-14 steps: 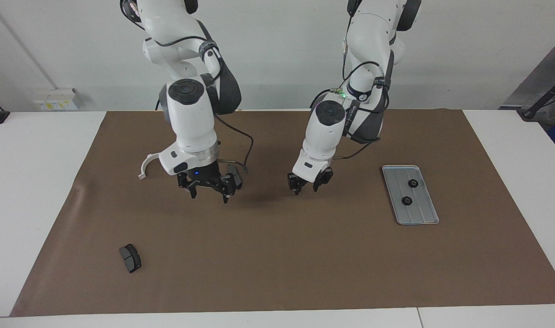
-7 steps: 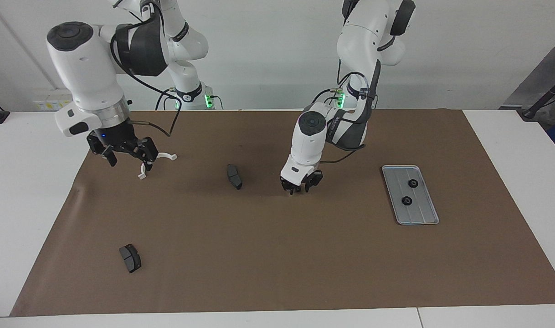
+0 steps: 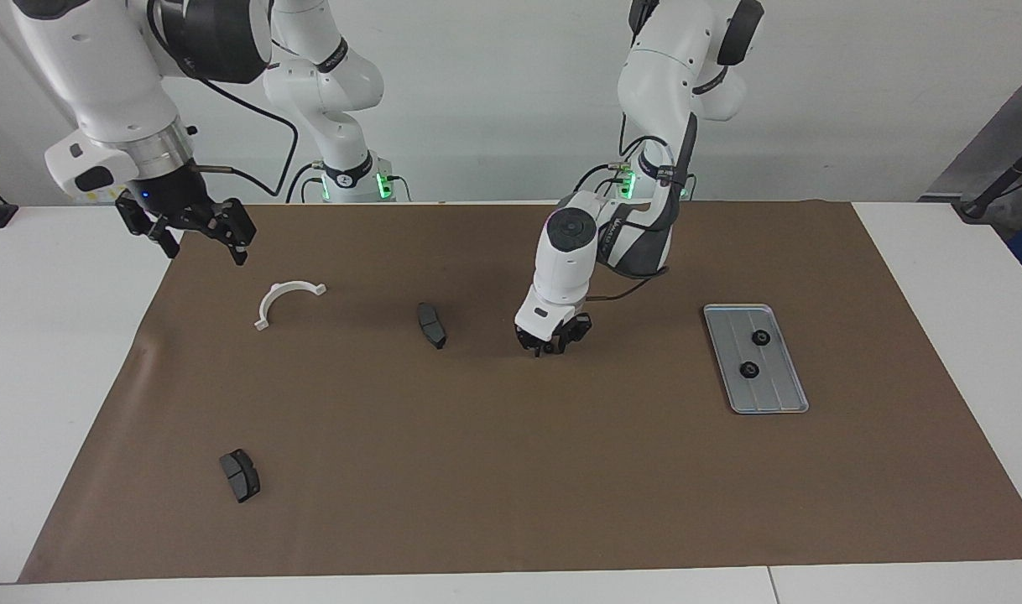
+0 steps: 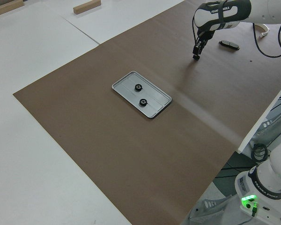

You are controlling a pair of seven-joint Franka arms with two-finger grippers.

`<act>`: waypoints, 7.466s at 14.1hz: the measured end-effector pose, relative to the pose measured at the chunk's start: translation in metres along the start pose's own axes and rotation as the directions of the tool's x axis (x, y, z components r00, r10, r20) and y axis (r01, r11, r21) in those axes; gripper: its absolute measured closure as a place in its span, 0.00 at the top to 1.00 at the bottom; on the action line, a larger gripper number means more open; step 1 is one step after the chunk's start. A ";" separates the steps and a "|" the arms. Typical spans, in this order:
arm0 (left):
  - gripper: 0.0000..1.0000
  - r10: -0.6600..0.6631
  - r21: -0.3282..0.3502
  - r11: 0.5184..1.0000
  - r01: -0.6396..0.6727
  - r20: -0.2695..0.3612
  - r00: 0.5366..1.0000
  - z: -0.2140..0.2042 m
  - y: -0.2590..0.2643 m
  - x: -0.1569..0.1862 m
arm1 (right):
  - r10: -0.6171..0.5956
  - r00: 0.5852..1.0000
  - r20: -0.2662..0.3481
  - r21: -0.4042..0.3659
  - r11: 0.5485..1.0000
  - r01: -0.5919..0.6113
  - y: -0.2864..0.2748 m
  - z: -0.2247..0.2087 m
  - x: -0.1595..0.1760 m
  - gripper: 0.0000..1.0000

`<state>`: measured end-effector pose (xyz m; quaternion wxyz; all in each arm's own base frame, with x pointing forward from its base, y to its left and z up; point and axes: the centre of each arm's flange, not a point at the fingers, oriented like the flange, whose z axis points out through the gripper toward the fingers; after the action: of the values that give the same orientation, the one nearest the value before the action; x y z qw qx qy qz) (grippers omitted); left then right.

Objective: Pick bearing gear from pile to tray

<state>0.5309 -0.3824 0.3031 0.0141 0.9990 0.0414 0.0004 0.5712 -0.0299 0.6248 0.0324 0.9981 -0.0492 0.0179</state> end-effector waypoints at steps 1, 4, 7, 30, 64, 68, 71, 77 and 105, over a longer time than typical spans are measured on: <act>0.48 0.001 0.000 1.000 -0.001 0.000 1.000 0.000 0.000 0.000 | -0.004 1.000 0.001 0.000 1.000 0.004 0.002 -0.003 -0.001 1.00; 0.43 0.001 0.000 1.000 -0.001 -0.001 1.000 0.000 0.001 -0.001 | -0.020 1.000 0.015 0.001 1.000 0.020 -0.007 0.006 -0.004 1.00; 0.41 0.001 0.000 1.000 -0.001 0.000 1.000 0.000 0.001 -0.001 | -0.027 0.999 0.024 0.002 1.000 0.027 -0.010 0.013 -0.006 1.00; 0.24 -0.084 -0.008 0.996 0.084 -0.033 0.996 -0.023 -0.045 0.046 | -0.021 0.997 0.070 0.034 0.999 0.019 -0.009 0.014 -0.016 1.00; 1.00 0.290 0.024 0.956 -0.292 0.070 0.955 -0.195 -0.344 0.087 | -0.030 0.997 0.069 0.034 0.999 0.027 -0.014 0.013 -0.017 1.00; 1.00 0.267 0.002 0.963 -0.268 0.100 0.959 -0.282 -0.339 0.079 | -0.030 0.997 0.069 0.034 0.999 0.027 -0.014 0.013 -0.017 1.00; 1.00 0.260 0.000 0.965 -0.262 0.128 0.957 -0.323 -0.341 0.067 | -0.030 0.997 0.069 0.034 0.999 0.027 -0.014 0.013 -0.017 1.00; 1.00 0.260 0.006 0.965 -0.261 0.085 0.962 -0.342 -0.340 0.064 | -0.030 0.997 0.069 0.034 0.999 0.027 -0.014 0.013 -0.017 1.00; 1.00 0.114 0.021 0.993 -0.114 0.012 0.993 -0.327 -0.340 0.064 | -0.030 0.997 0.069 0.034 0.999 0.028 -0.014 0.014 -0.017 1.00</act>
<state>0.5658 -0.0287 0.6204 0.0034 0.9999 -0.0157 -0.0048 0.5560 -0.0154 0.6098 0.0142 0.9991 -0.0357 -0.0165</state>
